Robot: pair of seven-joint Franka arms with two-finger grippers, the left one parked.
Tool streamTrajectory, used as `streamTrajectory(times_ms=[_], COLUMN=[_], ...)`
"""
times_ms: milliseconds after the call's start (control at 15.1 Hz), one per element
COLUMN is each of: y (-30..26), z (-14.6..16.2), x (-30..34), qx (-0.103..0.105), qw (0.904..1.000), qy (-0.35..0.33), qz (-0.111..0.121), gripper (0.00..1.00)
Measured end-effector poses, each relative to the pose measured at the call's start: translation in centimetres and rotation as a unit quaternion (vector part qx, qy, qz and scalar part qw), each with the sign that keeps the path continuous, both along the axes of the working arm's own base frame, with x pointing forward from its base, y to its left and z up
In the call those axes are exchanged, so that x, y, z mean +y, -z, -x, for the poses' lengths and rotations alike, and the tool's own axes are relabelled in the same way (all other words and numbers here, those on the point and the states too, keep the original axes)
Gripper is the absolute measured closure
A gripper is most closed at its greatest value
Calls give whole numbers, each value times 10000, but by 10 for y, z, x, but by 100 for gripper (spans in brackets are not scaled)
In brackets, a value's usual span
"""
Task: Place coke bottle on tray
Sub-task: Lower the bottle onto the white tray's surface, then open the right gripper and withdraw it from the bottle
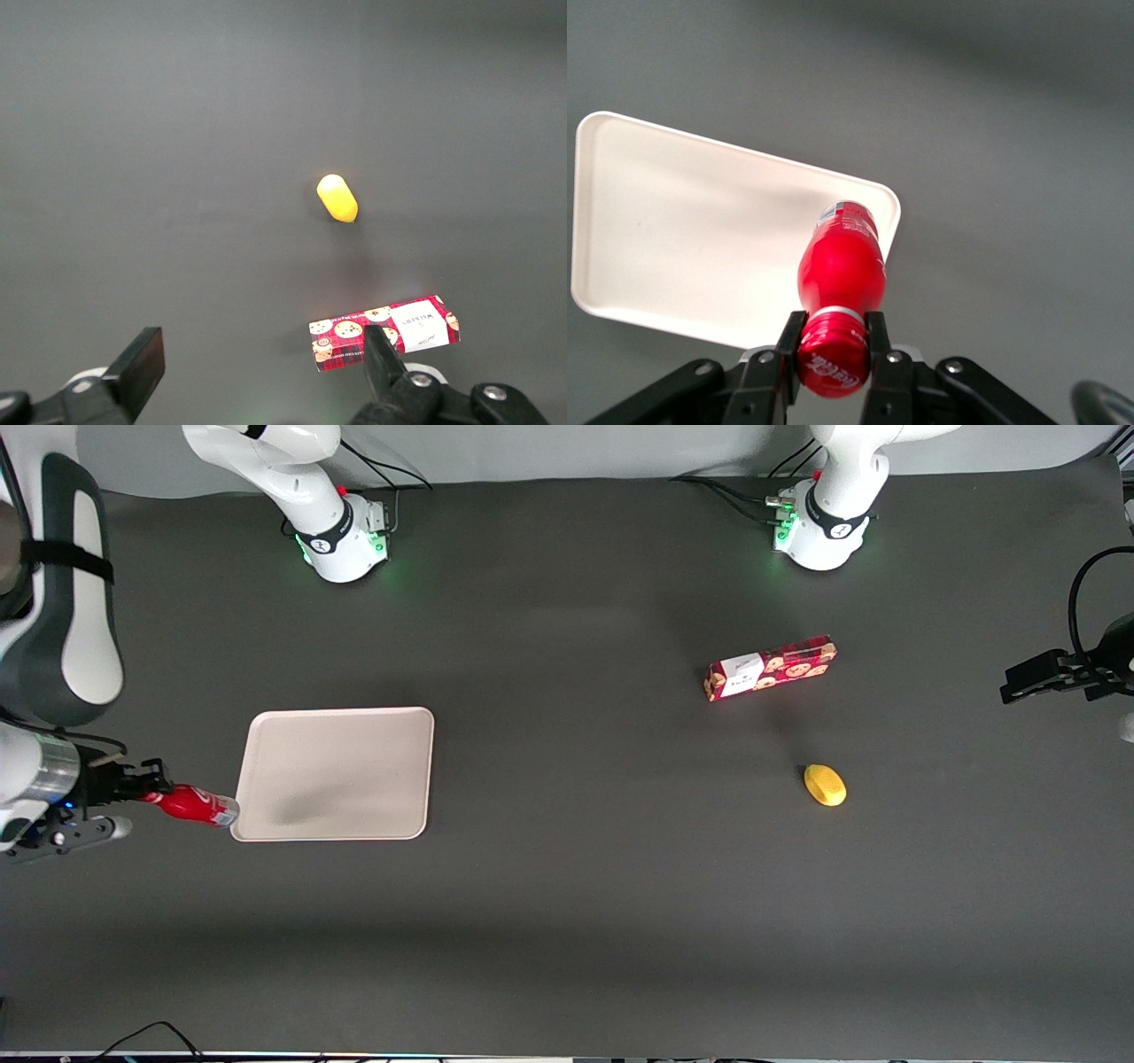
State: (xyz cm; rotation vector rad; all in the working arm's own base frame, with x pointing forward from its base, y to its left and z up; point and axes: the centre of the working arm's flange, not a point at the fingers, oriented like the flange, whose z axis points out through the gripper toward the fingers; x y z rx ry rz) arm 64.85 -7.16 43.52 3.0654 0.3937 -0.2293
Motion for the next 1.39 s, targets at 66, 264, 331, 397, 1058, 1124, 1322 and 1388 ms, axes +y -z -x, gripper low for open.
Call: streamTrajectory(times_ms=[66,264,331,397,1058,1124,1322,1388], y=[16,55,67,78,106,105,94,84], z=[0,9,13,16,33,33,29,25], x=[0,-1,-1,-2,-7,-8,-12,-13], qx=[23,132,134,120,97,85,-80,-201], qw=[10000,9999,9998,9999,9998,9998,9997,9996], qy=[18,65,73,83,164,171,205,212], qz=[-35,-80,-85,-86,-96,-94,-77,-63], gripper=[68,68,68,68,52,43,15,4])
